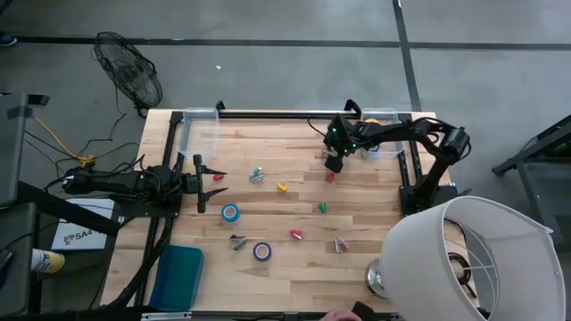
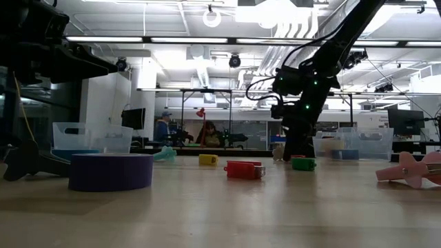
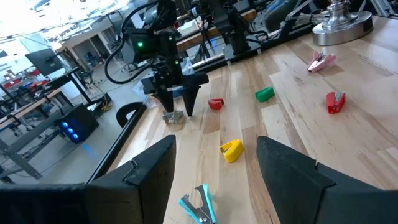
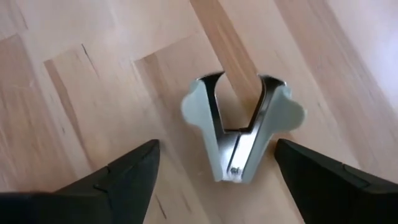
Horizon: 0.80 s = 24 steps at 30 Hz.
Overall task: Pick and place Stapler, Stapler remover, tape
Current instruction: Put the gray staple remover into the blue bin
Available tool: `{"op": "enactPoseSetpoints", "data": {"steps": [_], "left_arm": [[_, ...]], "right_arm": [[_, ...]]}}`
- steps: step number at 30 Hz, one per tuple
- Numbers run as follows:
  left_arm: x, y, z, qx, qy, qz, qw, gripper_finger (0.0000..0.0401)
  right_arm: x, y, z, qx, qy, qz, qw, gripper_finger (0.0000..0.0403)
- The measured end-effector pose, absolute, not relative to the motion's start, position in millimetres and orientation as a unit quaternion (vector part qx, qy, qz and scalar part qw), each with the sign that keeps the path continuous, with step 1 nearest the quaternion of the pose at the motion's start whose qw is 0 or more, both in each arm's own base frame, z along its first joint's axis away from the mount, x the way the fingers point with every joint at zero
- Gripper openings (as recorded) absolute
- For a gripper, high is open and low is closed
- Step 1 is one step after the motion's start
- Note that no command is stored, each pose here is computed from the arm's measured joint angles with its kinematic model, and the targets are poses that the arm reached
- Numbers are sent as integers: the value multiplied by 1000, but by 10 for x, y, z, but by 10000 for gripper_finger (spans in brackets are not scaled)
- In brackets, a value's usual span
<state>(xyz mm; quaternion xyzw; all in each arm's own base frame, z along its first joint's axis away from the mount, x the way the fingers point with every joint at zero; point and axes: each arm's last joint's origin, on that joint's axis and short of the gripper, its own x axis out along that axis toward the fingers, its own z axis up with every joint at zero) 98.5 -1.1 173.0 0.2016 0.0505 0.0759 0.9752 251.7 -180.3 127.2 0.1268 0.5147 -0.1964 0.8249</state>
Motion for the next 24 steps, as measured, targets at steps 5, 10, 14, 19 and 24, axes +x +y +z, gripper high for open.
{"op": "enactPoseSetpoints", "data": {"steps": [5, 10, 14, 19, 24], "left_arm": [[985, -11, 1729, 201, 51, 76, 975, 221], [985, -11, 1730, 202, 51, 76, 975, 221], [985, -11, 1729, 202, 51, 76, 975, 221], [985, -11, 1729, 201, 51, 76, 975, 221], [985, -11, 1729, 201, 51, 76, 975, 221]], "right_arm": [[2591, -1859, 1267, 125, 513, -195, 827, 297], [2598, -1859, 1269, 127, 517, -195, 824, 276], [2611, -1838, 1269, 129, 518, -194, 823, 248], [2623, -1818, 1268, 137, 517, -198, 821, 201], [2649, -1775, 1267, 133, 519, -192, 822, 152]]}}
